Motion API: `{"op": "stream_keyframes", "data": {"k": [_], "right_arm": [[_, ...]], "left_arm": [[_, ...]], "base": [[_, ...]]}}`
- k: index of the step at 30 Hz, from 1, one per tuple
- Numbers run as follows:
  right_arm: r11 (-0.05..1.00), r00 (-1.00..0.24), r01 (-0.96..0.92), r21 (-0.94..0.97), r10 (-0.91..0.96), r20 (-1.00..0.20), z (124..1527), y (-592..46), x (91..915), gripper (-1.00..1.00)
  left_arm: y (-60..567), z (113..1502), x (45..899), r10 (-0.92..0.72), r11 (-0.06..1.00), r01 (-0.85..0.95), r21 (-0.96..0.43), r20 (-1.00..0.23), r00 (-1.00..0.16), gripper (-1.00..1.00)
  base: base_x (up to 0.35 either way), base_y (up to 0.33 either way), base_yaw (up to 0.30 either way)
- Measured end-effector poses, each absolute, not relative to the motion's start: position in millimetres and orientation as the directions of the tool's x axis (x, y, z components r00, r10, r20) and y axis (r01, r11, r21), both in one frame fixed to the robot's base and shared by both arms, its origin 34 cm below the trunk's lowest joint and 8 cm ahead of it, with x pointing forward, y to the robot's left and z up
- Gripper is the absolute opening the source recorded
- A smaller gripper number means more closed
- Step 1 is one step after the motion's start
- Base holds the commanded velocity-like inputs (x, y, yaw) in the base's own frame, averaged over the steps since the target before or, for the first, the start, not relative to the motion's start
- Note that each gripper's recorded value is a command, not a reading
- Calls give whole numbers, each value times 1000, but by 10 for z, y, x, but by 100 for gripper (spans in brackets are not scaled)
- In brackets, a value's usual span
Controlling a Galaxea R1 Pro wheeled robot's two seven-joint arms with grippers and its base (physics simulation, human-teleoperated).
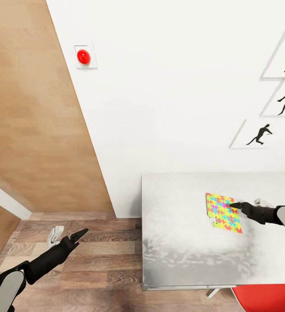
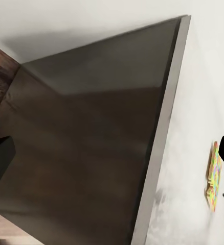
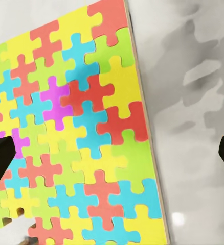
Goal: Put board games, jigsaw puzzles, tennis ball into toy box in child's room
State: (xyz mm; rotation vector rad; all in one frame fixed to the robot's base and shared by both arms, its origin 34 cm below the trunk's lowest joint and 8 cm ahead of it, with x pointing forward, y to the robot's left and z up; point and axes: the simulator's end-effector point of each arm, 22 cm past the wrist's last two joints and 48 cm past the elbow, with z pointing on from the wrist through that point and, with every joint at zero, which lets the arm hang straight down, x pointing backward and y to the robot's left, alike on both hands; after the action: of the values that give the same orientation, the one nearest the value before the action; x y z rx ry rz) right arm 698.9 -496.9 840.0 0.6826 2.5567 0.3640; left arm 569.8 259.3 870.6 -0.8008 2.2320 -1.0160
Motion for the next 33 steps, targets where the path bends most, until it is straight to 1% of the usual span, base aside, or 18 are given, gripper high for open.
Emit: {"op": "stream_keyframes", "data": {"k": [14, 28, 33], "right_arm": [[837, -777, 402, 371, 526, -345, 8291, -4796, 6977, 100], [836, -781, 429, 343, 534, -323, 8172, -4759, 6910, 100], [835, -781, 433, 341, 536, -320, 8161, -4753, 6904, 100]], "left_arm": [[2593, 8706, 5698, -706, 536, -286, -794, -235, -668, 100], [2594, 8708, 5703, -706, 536, -286, -794, -236, -668, 100], [2594, 8708, 5703, -706, 536, -286, -794, -236, -668, 100]], "base": [[0, 0, 0], [0, 0, 1], [0, 0, 77]]}}
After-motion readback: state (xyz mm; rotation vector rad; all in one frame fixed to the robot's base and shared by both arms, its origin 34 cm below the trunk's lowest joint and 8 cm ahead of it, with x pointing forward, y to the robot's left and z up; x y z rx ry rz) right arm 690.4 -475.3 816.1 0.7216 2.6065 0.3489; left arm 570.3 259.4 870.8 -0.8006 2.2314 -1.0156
